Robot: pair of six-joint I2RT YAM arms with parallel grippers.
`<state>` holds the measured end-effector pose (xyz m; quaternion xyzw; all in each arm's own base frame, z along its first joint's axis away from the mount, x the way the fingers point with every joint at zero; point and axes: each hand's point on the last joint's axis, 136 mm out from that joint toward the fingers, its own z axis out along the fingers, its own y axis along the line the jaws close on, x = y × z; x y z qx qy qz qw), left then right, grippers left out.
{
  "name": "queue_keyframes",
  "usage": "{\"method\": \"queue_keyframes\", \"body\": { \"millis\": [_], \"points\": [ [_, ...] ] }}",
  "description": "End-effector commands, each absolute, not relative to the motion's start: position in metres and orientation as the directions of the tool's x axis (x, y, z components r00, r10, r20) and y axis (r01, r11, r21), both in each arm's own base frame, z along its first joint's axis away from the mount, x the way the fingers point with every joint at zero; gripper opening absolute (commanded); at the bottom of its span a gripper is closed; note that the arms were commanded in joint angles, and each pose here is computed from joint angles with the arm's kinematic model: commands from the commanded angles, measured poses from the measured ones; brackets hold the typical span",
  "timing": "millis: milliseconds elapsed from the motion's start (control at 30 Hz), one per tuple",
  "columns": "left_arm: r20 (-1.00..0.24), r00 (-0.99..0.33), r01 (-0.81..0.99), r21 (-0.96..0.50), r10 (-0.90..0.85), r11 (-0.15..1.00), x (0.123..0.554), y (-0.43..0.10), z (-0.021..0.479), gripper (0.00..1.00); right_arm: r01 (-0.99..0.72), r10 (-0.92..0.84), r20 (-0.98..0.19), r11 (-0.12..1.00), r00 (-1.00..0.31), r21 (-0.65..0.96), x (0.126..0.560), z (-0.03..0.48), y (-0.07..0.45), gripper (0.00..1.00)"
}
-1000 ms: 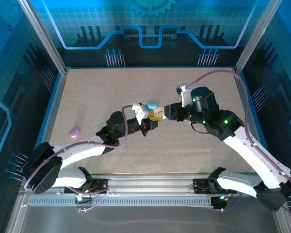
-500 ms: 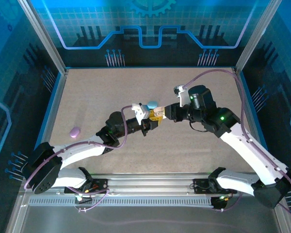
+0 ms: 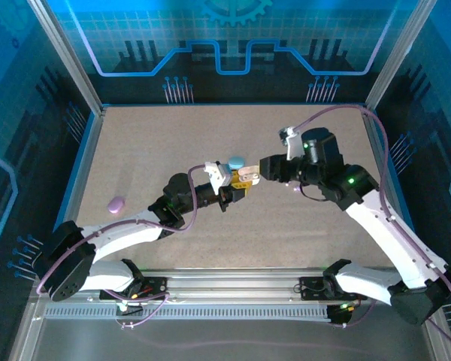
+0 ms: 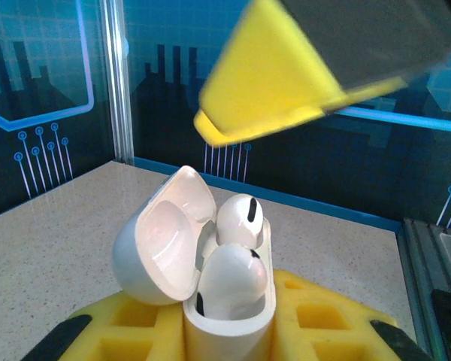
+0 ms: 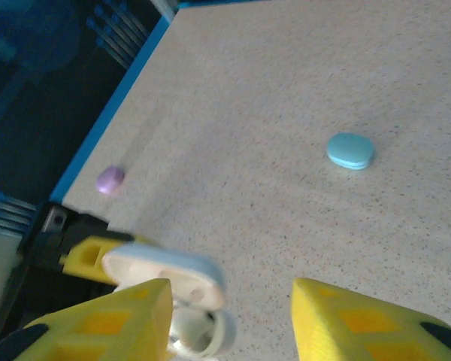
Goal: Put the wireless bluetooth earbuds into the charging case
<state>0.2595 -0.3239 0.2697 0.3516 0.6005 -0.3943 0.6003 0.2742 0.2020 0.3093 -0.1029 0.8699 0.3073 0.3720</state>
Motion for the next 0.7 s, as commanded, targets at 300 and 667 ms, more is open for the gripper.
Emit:
{"method": "queue_keyframes", "body": {
  "millis": [300,667],
  "points": [
    [-0.996,0.053,0.921,0.022,-0.071,0.388,0.245,-0.322,0.290,0.24,-0.322,0.012,-0.500,0.752,-0.866,0.576,0.297,0.288,0.213,0.57],
    [-0.996,0.033,0.900,-0.005,-0.080,0.435,0.252,-0.317,0.290,0.25,-0.406,-0.083,-0.475,0.658,-0.876,0.634,0.276,0.292,0.225,0.49]
  ]
}}
